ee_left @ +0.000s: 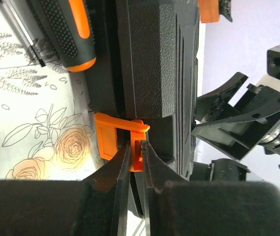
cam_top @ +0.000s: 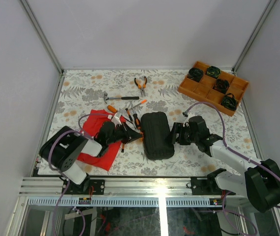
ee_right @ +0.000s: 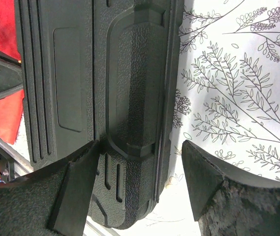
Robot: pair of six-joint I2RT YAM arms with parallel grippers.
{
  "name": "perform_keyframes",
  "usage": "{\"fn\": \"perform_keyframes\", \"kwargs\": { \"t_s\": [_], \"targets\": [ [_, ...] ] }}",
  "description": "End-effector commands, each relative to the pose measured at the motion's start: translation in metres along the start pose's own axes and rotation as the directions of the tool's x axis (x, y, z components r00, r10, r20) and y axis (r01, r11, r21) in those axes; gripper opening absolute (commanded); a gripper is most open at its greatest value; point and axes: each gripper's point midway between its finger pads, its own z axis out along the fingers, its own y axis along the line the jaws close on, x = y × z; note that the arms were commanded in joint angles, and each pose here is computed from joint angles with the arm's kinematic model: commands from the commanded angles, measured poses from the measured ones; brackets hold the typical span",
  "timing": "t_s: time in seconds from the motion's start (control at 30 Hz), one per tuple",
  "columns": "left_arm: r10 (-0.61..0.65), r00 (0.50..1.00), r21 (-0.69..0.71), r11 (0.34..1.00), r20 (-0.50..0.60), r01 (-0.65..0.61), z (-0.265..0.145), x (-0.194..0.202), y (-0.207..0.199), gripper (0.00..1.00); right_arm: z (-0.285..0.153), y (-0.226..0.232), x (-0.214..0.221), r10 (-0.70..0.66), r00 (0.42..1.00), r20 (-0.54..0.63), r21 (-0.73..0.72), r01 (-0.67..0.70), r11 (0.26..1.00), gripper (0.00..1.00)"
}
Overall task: Sort the tools into containers
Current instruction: Open the storage box at the center of the board.
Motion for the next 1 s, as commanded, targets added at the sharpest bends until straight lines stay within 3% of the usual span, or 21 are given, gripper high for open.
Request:
{"fn": "perform_keyframes", "kwargs": {
  "t_s": [0.0, 0.17, 0.3, 0.53, 0.97],
  "targets": [
    [0.157, 0.987, -0.136, 0.979, 0.032, -0.152, 0.007, -0.014, 0.0, 0.0, -0.003, -0.018, 0.013, -0.016, 0.999, -0.051, 0.084, 0.021, 0.996, 0.73],
    [0.242, 0.97, -0.244, 0.941, 0.001, -0.235, 0.014, -0.016, -0.011, 0.0, -0.006, -0.01, 0.006, -0.036, 0.999, -0.028, 0.05, 0.037, 0.998, 0.83],
    [0.253, 0.967, -0.297, 0.923, -0.009, -0.245, 0.01, -0.019, -0.016, 0.0, -0.024, -0.007, -0.018, -0.071, 0.995, 0.067, 0.097, 0.065, 0.993, 0.91],
    [0.299, 0.954, -0.366, 0.884, -0.034, -0.29, 0.001, -0.027, -0.031, 0.0, -0.062, -0.008, -0.05, -0.116, 0.97, 0.214, 0.195, 0.074, 0.978, 0.94],
    [0.409, 0.903, -0.455, 0.784, -0.133, -0.423, -0.005, -0.018, -0.069, 0.0, -0.076, -0.026, -0.052, -0.076, 0.962, 0.261, 0.289, -0.003, 0.957, 0.95]
  ]
}}
